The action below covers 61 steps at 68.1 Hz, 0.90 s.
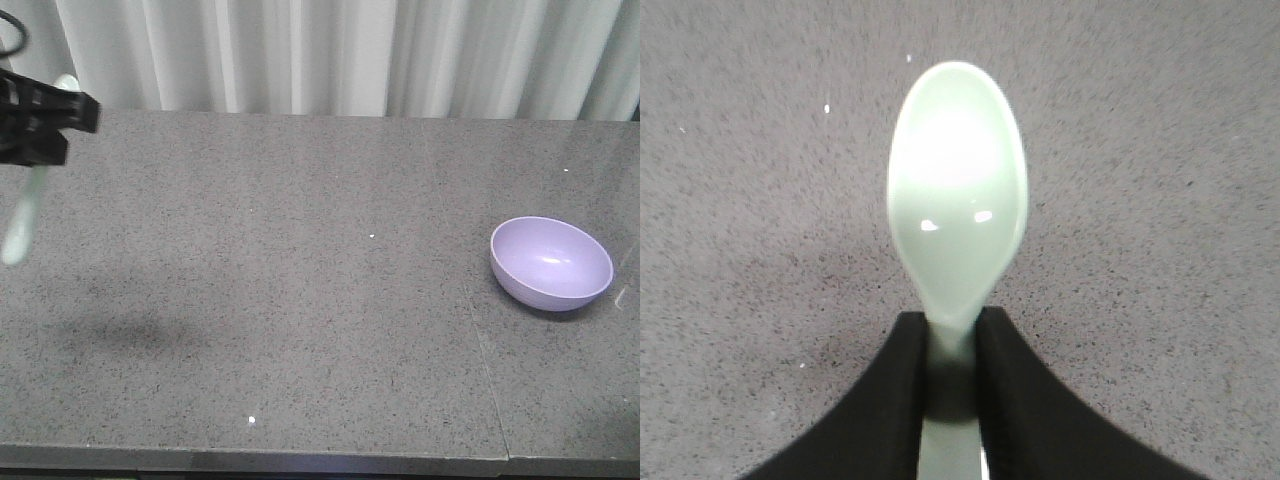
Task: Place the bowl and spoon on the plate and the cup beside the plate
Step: 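Lift the spoon with the left gripper, then grasp the lilac bowl rim with the right gripper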
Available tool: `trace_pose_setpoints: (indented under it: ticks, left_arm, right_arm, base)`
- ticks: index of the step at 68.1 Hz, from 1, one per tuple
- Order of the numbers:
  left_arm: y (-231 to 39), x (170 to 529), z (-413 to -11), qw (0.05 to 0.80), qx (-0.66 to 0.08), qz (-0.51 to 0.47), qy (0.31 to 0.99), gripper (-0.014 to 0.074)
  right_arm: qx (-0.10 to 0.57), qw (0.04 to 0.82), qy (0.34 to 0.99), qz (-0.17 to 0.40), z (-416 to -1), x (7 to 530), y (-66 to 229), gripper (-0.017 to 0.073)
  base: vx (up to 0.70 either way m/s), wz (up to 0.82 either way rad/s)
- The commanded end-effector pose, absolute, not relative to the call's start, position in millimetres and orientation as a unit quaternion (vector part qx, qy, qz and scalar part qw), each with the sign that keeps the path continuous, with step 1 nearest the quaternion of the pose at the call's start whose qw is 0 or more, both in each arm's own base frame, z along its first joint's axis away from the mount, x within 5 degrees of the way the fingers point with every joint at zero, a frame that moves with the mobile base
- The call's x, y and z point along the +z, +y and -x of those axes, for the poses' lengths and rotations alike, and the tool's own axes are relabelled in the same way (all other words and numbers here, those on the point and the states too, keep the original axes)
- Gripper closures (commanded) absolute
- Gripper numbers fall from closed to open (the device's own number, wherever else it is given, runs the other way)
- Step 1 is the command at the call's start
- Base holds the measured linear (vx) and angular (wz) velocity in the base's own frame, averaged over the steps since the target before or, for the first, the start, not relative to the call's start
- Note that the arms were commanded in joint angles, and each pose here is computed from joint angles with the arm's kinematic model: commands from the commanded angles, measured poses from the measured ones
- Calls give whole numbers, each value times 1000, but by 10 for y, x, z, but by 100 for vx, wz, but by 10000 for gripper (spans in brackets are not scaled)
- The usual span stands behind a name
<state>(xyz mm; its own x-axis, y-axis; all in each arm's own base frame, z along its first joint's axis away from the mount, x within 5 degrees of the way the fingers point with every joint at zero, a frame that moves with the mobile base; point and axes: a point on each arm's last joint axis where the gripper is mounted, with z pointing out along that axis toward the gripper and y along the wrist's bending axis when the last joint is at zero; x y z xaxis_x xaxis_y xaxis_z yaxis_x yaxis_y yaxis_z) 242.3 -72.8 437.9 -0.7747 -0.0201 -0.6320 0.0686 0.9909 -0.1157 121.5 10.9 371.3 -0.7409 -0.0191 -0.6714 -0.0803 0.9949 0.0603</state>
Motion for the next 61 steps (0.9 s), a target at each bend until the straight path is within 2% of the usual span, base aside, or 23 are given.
trace_pose_setpoints:
  ticks: [1,16,25,42,54,61]
  left_arm:
    - [-685,4624,-2228,390,-83,-22,917,600]
    - [-638,4718,-2088,407,-89,-21,909,600]
    - [-638,4718,-2088,407,-89,-21,909,600]
    - [-638,4718,-2088,407,-89,-21,909,600]
    - [-637,4717,-2086,406,-88,-21,909,600]
    - [-636,4711,-2081,403,-87,-21,911,600]
  right_arm:
    - [42,403,914,25,-1249,3842,103,90]
    - [40,414,909,19,-1267,3857,94,95]
    - [19,434,901,-9,-1421,3860,41,101]
    - [-58,390,918,-45,-1978,3601,-97,101]
    - [-54,381,922,-40,-2378,3375,-76,101]
    - [-53,369,926,-62,-2606,3299,-167,101]
  base:
    - [0,0]
    - [0,0]
    - [0,0]
    - [0,0]
    - [0,0]
    - [0,0]
